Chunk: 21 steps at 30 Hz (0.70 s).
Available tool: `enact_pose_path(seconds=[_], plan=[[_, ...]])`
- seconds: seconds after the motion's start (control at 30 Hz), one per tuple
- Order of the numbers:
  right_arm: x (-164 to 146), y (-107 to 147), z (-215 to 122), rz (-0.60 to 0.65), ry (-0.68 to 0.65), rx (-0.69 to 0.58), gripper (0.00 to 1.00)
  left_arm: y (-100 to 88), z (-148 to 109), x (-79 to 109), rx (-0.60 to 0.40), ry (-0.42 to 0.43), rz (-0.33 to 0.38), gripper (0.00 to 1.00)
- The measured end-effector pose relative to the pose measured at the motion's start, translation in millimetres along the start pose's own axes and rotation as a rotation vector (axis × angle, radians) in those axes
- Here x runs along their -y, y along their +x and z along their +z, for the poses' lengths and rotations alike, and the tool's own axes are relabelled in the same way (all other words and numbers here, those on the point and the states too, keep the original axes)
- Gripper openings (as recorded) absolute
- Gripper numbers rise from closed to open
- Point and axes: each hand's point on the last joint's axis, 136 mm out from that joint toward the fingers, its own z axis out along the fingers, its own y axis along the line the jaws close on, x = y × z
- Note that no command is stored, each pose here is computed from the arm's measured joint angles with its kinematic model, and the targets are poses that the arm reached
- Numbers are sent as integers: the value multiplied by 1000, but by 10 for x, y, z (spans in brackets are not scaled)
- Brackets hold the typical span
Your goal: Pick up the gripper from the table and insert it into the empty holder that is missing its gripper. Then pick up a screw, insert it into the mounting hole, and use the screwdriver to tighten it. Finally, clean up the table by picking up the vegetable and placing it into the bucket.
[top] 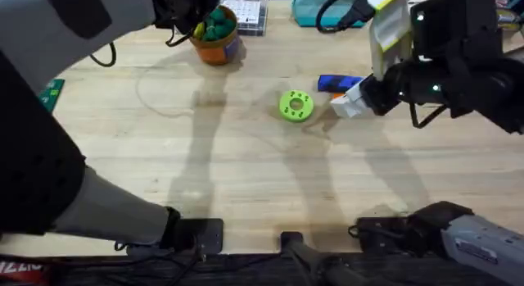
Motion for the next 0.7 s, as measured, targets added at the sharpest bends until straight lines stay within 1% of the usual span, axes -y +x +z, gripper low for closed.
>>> enact_pose_path(seconds=[0.07, 0.13, 0.23, 0.3, 0.47, 0.5, 0.57, 0.67, 0.7], plan=[[0, 1, 1, 0, 0, 0, 967, 3, -1, 3, -2, 2, 4, 902], [0, 1, 0, 0, 0, 0, 967, -2, -10, 11, 0, 4, 2, 971], [0, 1, 1, 0, 0, 0, 967, -53, -102, 64, 16, 19, 19, 988], [0, 1, 1, 0, 0, 0, 967, -111, -252, 129, 36, 35, 49, 990], [5, -13, -1, 0, 2, 6, 967, -209, -857, 267, 77, 63, 172, 992], [6, -17, -7, 0, 3, 8, 967, -190, -978, 260, 72, 58, 200, 992], [14, -33, -39, 1, 7, 21, 967, -90, -1178, 196, 36, 35, 257, 992], [43, -95, -171, 5, 22, 69, 967, 145, -1393, 74, -58, 12, 360, 992], [56, -124, -235, 7, 30, 94, 967, 257, -1452, 23, -107, 7, 400, 992]])
